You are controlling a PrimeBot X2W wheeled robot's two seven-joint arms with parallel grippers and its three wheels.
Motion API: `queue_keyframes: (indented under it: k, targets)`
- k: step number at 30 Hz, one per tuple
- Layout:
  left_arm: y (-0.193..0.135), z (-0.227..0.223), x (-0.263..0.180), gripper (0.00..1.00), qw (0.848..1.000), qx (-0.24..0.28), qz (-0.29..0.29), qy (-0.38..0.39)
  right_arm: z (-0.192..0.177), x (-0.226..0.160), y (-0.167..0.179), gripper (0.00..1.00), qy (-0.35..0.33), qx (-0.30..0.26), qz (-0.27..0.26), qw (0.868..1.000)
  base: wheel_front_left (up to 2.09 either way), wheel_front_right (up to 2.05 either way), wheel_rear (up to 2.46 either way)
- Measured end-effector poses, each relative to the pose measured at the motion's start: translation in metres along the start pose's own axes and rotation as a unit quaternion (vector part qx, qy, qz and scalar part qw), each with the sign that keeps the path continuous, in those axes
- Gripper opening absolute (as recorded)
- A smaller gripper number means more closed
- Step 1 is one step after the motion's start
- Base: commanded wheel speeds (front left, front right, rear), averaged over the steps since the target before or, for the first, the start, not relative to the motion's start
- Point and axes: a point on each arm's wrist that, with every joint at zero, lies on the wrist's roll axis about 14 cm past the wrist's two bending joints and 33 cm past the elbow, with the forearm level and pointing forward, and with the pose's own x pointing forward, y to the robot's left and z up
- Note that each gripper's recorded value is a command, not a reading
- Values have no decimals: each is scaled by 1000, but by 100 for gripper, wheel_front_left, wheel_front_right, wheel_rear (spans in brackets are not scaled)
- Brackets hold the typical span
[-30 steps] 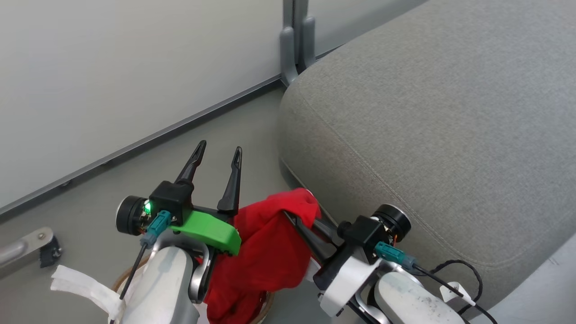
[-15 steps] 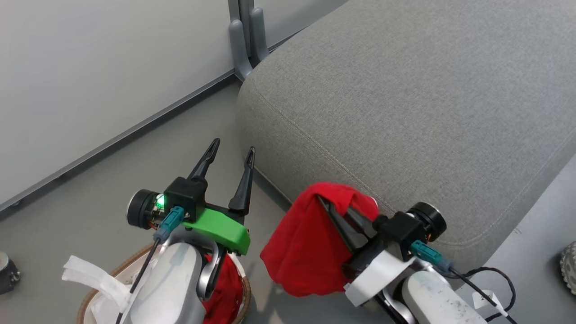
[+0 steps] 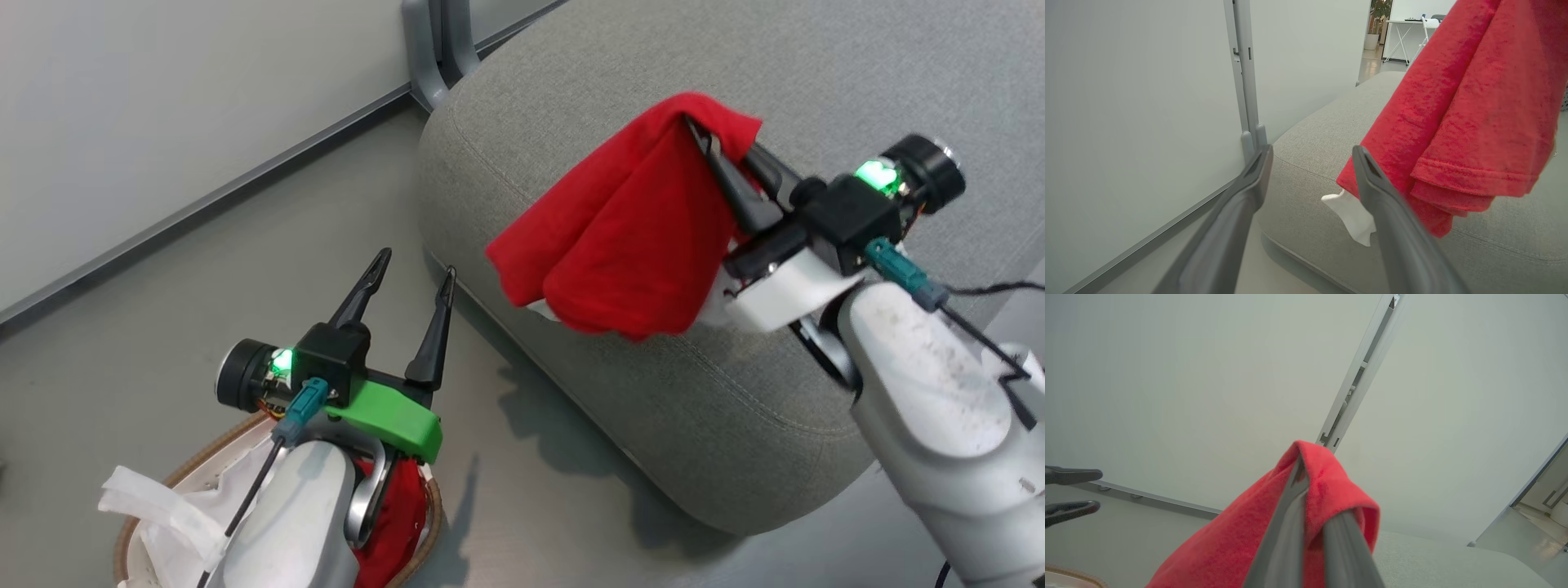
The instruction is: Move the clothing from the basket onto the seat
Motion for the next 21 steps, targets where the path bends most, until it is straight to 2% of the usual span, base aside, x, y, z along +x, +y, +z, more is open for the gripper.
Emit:
queue_keyframes:
  k: [5,11,17,21]
  targets:
    - [10,-15,-2,100,1000,-4,0,10,19,44,-30,0,-20,-68,2,997,0,0,0]
    - [23,-24,4,100,1000,-8,-9,6,16,86,-71,0,-10,-127,-21,992,0,0,0]
    - [42,-34,7,100,1000,-15,-6,-1,-11,116,-108,0,28,-168,-52,984,0,0,0]
    - [61,-45,6,100,1000,-22,5,0,-47,135,-103,0,61,-185,-41,980,0,0,0]
